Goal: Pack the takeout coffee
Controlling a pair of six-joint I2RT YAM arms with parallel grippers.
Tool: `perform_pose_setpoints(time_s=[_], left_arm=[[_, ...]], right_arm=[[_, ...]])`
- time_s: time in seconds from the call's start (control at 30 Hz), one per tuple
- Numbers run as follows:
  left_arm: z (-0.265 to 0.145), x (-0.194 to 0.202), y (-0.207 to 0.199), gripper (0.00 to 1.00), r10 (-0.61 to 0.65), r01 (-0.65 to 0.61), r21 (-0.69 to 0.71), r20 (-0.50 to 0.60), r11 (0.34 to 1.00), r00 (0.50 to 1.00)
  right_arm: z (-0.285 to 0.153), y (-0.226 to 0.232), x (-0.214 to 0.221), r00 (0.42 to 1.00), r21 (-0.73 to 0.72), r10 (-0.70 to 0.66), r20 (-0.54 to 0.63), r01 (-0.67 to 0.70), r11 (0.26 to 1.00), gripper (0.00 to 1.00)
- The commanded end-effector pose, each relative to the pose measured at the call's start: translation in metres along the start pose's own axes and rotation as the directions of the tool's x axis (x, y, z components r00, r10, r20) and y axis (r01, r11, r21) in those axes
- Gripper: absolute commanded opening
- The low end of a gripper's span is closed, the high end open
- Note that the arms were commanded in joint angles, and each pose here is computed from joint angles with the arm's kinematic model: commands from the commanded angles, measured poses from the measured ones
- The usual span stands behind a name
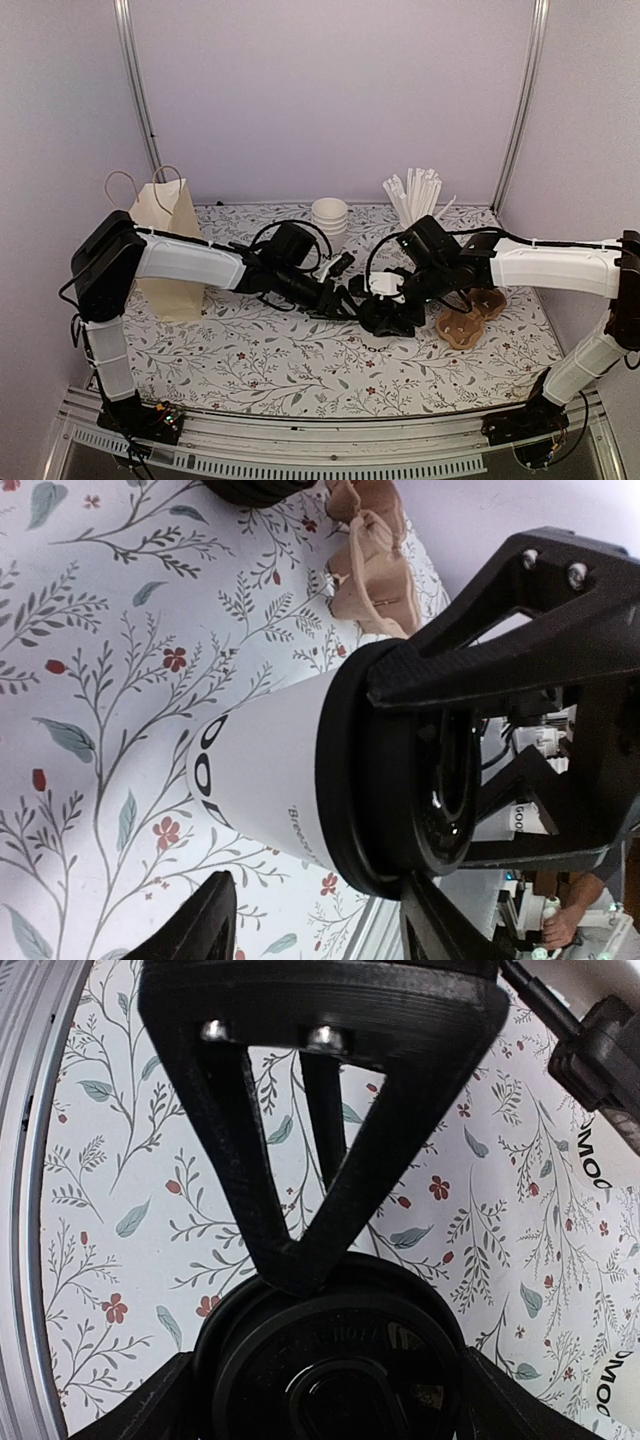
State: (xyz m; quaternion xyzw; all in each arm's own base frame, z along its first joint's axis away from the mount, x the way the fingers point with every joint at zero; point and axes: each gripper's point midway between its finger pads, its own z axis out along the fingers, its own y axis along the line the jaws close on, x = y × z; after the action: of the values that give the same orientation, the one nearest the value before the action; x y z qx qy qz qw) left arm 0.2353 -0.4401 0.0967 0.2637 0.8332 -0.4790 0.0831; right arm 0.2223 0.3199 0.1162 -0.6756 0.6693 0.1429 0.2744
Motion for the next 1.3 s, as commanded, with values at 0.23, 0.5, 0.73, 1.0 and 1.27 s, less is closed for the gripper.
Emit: perform_pose_setpoints(time_s=[0.23,0.5,0.73,1.0,1.27], left_arm=[[-0.049,-0.060,-0.053,0.63,0.276,-0.259,-0.099,0.251,0.961,0.928],[-0.086,-0.069,-0.049,0.64,0.294,-0.253,-0.166,0.317,0.953,0.901],[-0.096,-0.070,-0.043,0.64,0.297,-0.246,-0.189,0.332,0.951,0.895],[-0.103,-0.075,-0.038,0.64,0.298,-0.240,-0.200,0.347,0.950,0.889],[-0.102,-0.077,-0.033,0.64,0.287,-0.231,-0.193,0.345,0.954,0.894]], right_arm=[[0.016,0.036,0.020,0.992,-0.117,-0.020,-0.121,0.006,0.993,0.80],[-0.009,-0.009,0.008,0.996,-0.015,0.025,-0.090,-0.026,1.000,0.80],[-0.045,-0.053,0.006,0.996,0.094,0.079,-0.046,-0.074,0.993,0.79],[-0.098,-0.104,0.031,0.984,0.243,0.176,-0.008,-0.169,0.955,0.79],[-0.164,-0.164,0.074,0.952,0.394,0.298,0.073,-0.302,0.868,0.77]])
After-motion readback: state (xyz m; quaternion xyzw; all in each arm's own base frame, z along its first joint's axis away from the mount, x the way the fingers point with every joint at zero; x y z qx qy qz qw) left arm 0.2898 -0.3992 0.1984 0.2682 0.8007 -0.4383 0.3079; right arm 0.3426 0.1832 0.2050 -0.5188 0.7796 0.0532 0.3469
